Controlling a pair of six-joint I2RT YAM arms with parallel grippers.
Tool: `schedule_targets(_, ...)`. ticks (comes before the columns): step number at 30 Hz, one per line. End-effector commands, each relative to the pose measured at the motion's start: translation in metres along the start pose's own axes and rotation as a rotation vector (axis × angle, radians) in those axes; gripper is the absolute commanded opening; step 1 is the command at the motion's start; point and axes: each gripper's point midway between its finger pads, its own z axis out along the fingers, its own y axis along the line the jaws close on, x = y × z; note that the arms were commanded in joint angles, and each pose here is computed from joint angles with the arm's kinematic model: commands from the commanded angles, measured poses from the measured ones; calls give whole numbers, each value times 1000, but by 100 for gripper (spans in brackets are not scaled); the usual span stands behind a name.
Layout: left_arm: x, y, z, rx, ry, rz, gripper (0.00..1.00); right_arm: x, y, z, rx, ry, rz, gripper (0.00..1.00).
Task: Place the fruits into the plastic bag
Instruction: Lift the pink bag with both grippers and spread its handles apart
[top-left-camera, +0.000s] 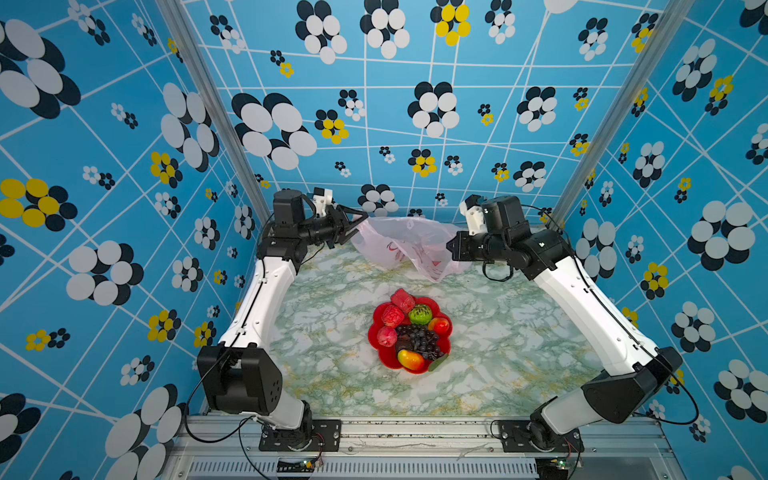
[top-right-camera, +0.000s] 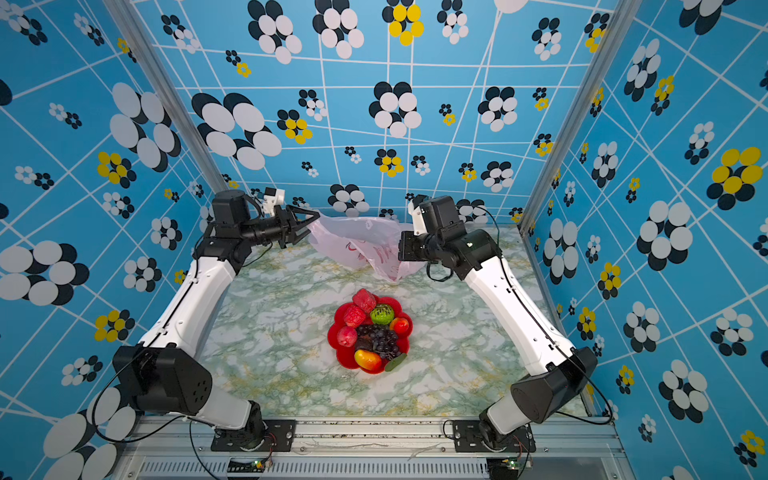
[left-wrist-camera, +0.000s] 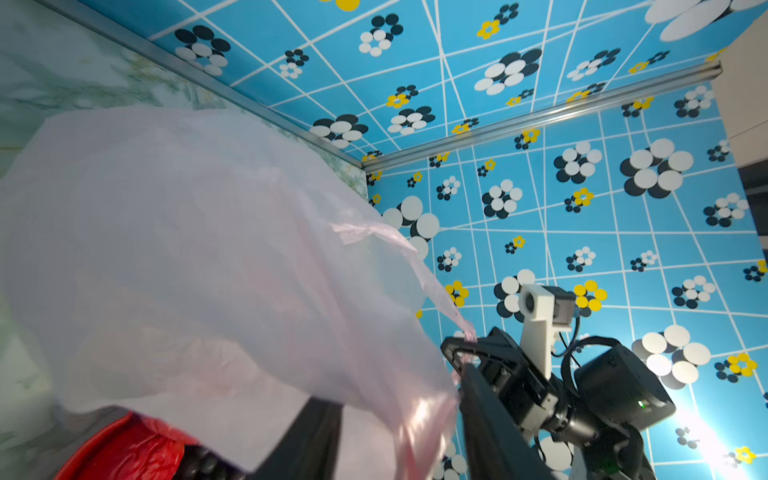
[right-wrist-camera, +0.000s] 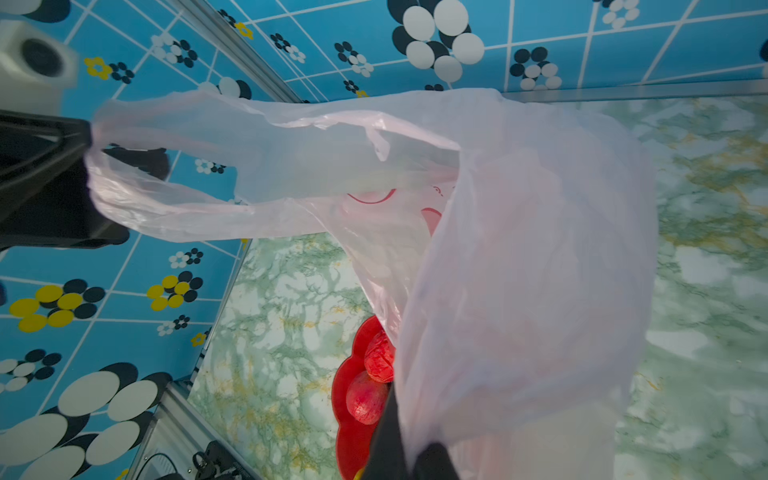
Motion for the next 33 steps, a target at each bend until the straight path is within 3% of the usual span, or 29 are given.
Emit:
schedule_targets(1, -5, -3, 6, 109, -25, -38, 63, 11, 19, 5, -44, 39, -11, 0)
schedule_targets(6, -2, 17, 10, 93, -46, -73, 65, 19, 24, 9, -54, 56, -13, 0)
schedule_targets(8, 0, 18, 9, 86, -51, -63, 59, 20, 22, 9, -46, 57, -11, 0)
schedule_targets(10, 1, 18, 6, 67, -57, -44, 45, 21, 18, 8, -24, 57, -12, 0)
schedule_targets(11, 2, 18, 3, 52, -62, -29, 24, 21, 15, 8, -9, 57, -14, 0)
schedule_targets(13, 4, 18, -3, 16, -69, -1, 0, 22, 8, 7, 34, 55, -20, 0)
schedule_targets(17, 8, 15, -14, -76, -68, 70, 0, 12, -8, 15, 103, 20, -31, 0)
schedule_targets(20, -6, 5, -11, -106, -82, 106, 0, -30, -16, 24, 144, -85, -65, 0)
schedule_targets(23, -25, -58, -6, -21, -128, 216, 0, -114, 10, -5, 136, -320, -171, 0)
schedule_targets(27, -20, -175, -12, 123, -182, 499, 0, -204, 74, -104, 3, -690, -257, 0)
schedule_targets(29, -6, -235, -26, 201, -222, 670, 0, -223, 116, -167, -92, -876, -340, 0)
schedule_targets(33, 29, -318, -67, 368, -304, 906, 0, -214, 174, -254, -262, -1076, -479, 0)
